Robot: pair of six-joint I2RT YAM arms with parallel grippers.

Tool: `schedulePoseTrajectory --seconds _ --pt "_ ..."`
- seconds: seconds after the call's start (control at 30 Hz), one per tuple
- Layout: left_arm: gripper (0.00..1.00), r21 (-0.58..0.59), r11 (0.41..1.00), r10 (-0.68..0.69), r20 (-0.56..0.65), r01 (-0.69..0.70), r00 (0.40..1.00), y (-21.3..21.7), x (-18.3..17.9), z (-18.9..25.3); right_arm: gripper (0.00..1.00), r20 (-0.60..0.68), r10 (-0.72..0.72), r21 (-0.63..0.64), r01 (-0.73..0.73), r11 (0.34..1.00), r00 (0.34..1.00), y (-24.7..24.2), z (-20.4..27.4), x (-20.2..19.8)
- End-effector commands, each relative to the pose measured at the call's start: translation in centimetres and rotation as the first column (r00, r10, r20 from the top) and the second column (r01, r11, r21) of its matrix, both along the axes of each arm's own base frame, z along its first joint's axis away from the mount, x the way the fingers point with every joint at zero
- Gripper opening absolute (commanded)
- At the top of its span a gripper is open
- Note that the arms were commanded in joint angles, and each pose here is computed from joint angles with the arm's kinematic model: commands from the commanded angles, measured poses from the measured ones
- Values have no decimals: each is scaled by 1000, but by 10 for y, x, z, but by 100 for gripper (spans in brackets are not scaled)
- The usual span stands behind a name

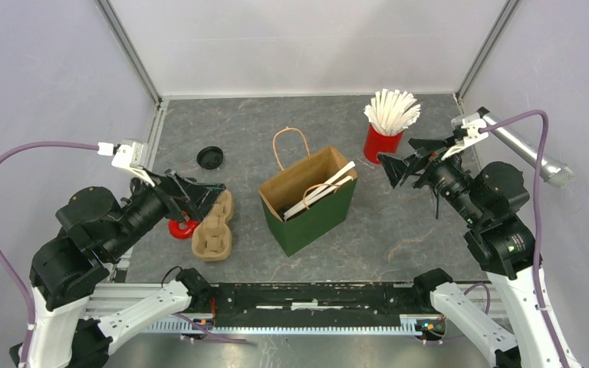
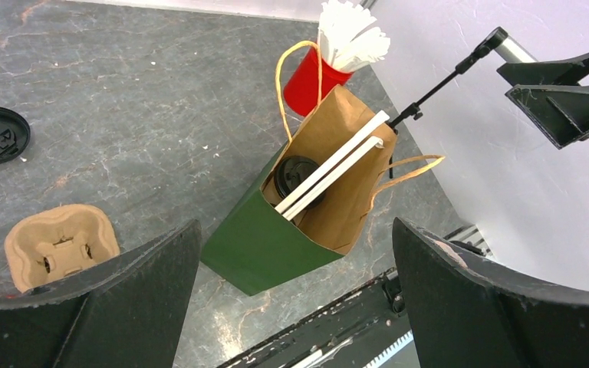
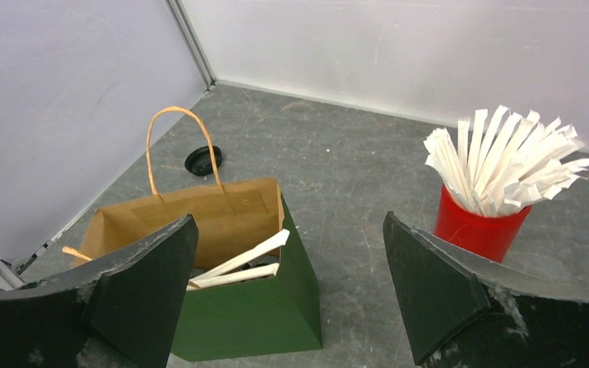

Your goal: Pack the takeout coffee

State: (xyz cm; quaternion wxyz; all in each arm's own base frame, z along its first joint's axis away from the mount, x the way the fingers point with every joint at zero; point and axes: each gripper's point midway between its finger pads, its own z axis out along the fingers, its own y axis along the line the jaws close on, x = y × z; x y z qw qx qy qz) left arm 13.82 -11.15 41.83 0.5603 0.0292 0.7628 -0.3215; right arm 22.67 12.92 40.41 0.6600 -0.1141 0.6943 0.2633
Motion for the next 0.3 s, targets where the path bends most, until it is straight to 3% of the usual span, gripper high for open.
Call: schedulePoseTrajectory --seconds 0.0,0.27 --pt "100 2 1000 31 58 -31 998 5 6 9 98 70 -7 26 5 1000 998 -1 23 1" --pt "100 6 999 36 57 -36 998 4 8 7 98 65 21 20 -22 1000 998 5 21 2"
